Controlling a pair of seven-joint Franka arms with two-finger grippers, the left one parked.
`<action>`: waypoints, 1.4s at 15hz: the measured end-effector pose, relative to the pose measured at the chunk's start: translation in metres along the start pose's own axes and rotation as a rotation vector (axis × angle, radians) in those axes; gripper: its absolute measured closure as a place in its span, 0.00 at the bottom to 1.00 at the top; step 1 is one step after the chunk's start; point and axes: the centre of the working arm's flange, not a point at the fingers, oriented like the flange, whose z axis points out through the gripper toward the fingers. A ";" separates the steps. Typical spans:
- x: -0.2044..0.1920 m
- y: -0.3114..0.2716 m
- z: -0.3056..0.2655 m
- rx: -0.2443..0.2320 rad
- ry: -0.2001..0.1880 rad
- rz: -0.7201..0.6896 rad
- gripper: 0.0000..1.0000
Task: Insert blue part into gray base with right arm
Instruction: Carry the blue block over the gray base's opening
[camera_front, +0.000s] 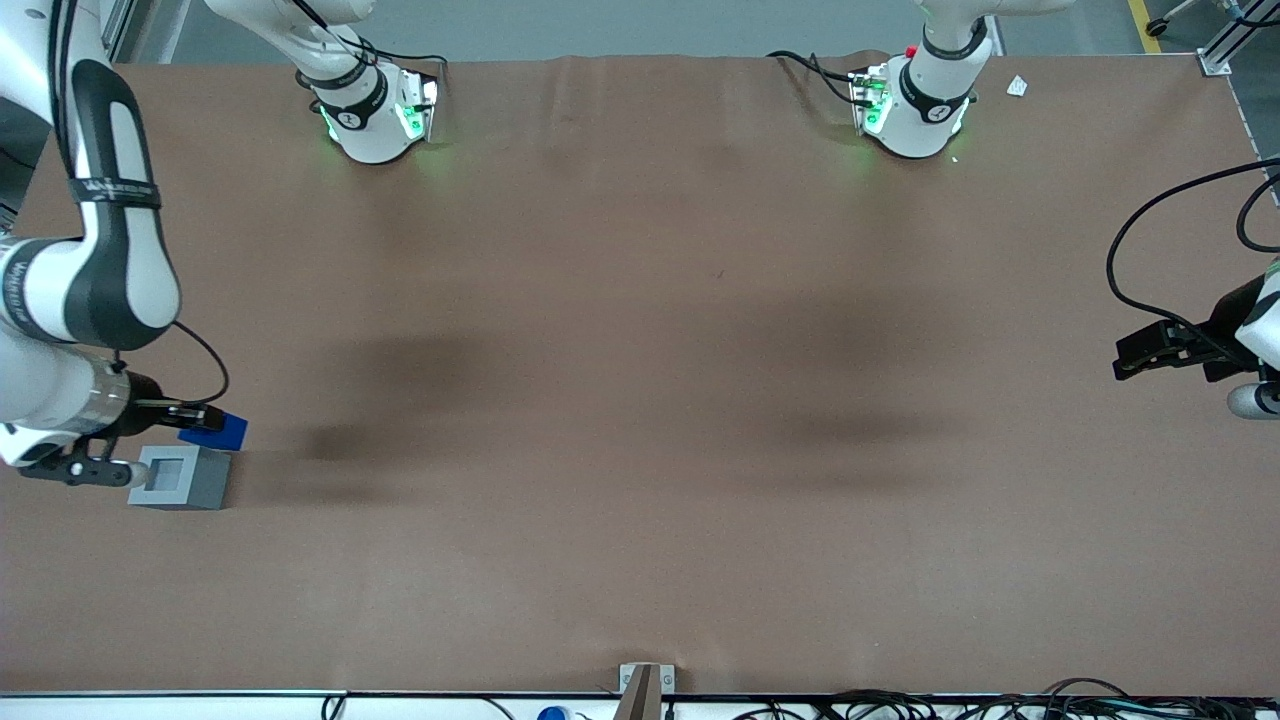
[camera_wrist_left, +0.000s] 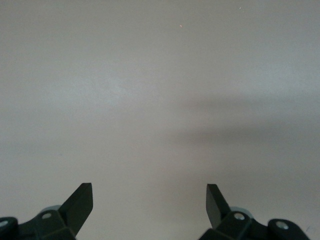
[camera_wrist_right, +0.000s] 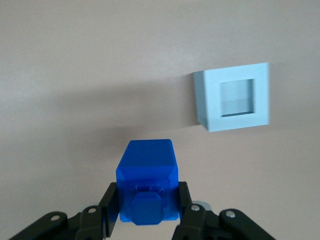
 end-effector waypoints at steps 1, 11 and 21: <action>0.001 0.007 -0.006 0.000 0.006 -0.005 0.49; -0.003 0.106 -0.021 0.005 0.013 -0.071 0.49; 0.022 0.127 0.008 -0.004 0.054 -0.094 0.49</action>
